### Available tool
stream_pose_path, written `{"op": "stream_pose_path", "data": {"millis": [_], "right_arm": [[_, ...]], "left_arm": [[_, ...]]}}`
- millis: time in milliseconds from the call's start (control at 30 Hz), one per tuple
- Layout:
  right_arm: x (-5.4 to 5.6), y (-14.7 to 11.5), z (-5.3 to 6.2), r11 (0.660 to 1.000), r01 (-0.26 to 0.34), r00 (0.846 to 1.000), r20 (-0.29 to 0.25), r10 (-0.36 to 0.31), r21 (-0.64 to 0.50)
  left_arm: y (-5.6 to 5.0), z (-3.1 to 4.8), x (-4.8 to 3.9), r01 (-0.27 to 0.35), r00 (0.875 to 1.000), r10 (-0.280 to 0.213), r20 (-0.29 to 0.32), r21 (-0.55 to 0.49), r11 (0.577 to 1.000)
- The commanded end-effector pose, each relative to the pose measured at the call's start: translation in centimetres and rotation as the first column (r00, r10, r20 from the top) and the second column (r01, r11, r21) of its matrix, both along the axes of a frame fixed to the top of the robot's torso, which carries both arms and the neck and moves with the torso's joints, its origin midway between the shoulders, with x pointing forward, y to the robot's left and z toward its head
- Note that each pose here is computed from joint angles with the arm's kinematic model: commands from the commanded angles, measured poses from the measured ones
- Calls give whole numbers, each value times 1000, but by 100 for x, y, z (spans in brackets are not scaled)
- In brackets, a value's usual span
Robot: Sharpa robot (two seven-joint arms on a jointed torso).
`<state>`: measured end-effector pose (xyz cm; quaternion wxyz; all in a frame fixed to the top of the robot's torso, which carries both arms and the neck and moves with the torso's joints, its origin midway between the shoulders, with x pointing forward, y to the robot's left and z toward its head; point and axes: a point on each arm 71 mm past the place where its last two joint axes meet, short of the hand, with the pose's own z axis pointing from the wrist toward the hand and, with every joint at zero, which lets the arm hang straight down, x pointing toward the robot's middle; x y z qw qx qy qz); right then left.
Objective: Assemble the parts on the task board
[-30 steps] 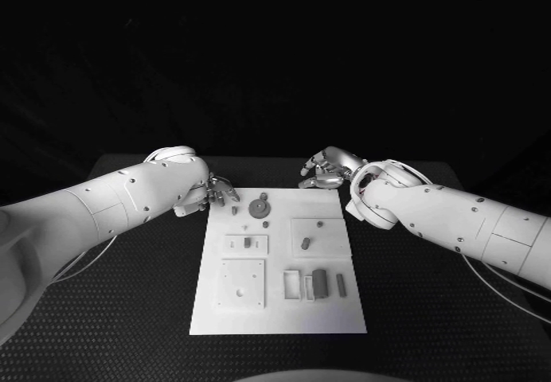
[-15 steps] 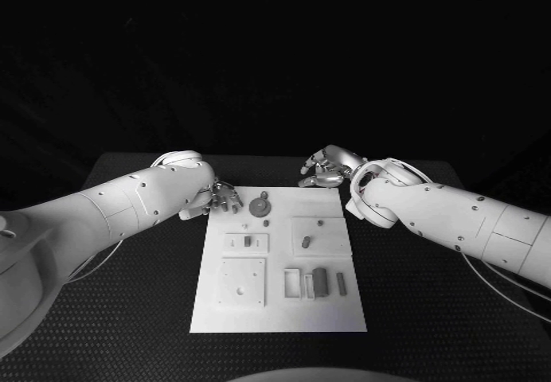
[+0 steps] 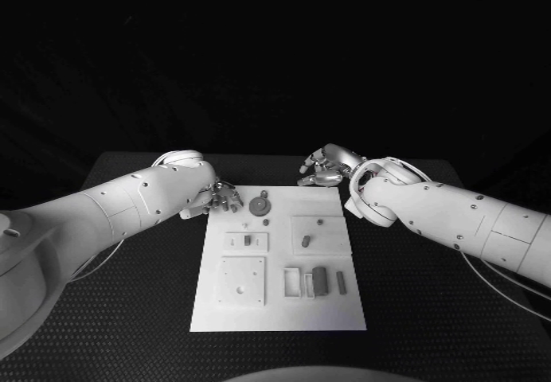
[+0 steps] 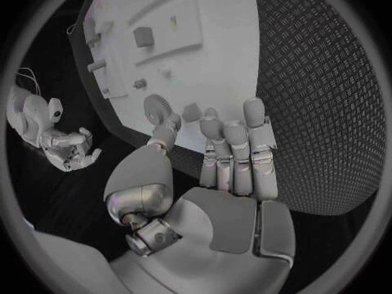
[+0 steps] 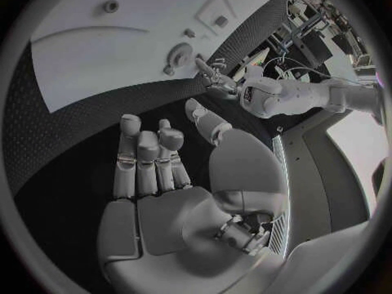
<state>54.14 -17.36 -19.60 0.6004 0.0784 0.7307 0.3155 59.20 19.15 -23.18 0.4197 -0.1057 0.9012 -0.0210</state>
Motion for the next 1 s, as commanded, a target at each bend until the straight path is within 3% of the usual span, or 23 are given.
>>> {"op": "stream_pose_path", "data": {"millis": [33, 1000], "right_arm": [[-2, 11, -1, 1000, -7, 1000, 0, 7, 0], [23, 6, -12, 1000, -2, 1000, -9, 2, 25]], "left_arm": [[-41, -10, -12, 27, 999, -27, -17, -6, 1000], [-25, -21, -27, 9, 999, -11, -34, -49, 999]]}}
